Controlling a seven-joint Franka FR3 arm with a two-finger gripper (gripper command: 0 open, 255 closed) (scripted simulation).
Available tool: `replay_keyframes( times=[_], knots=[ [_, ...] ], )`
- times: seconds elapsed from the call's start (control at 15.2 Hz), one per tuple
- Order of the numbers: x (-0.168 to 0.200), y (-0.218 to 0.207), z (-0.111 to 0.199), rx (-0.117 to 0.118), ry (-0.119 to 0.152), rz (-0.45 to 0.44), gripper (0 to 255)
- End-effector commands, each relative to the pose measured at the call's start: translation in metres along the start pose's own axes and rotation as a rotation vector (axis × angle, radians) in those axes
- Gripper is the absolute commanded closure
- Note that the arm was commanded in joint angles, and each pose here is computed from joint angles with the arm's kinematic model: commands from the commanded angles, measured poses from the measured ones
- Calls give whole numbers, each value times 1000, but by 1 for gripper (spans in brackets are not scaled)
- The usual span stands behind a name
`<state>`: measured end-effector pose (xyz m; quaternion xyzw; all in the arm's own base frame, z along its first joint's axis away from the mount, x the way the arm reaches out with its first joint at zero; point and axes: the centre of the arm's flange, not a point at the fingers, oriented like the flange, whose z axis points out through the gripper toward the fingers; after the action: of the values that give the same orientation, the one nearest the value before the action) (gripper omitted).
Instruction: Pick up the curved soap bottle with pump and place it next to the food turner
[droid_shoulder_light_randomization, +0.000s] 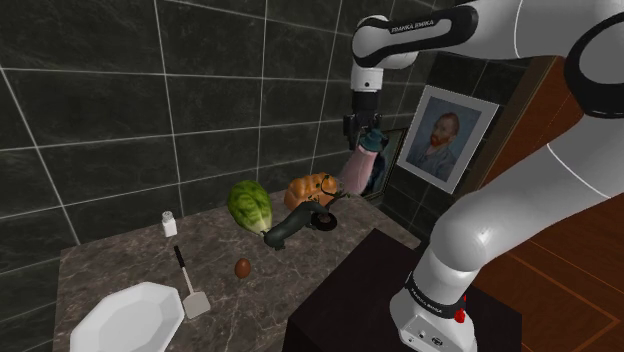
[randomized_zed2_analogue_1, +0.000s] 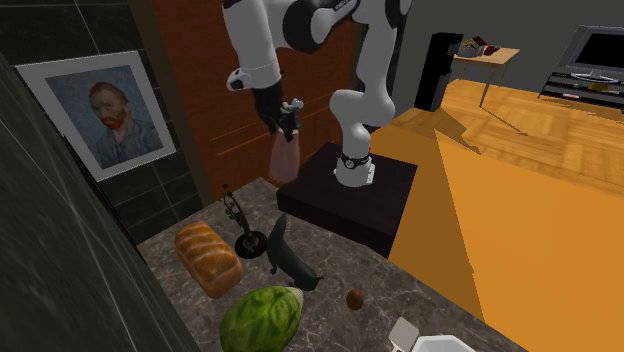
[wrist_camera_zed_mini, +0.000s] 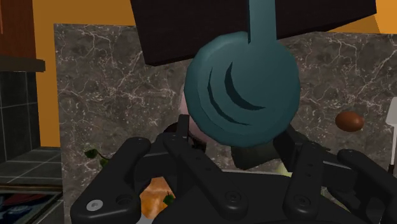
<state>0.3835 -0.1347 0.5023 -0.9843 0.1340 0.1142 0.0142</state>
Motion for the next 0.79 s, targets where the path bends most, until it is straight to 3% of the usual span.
replay_keyframes(
  times=[0.0, 0.73],
  knots=[
    [-4, -27, 0, 0, 0, 2, 255],
    [-20, -172, 3, 0, 0, 2, 255]
  ],
)
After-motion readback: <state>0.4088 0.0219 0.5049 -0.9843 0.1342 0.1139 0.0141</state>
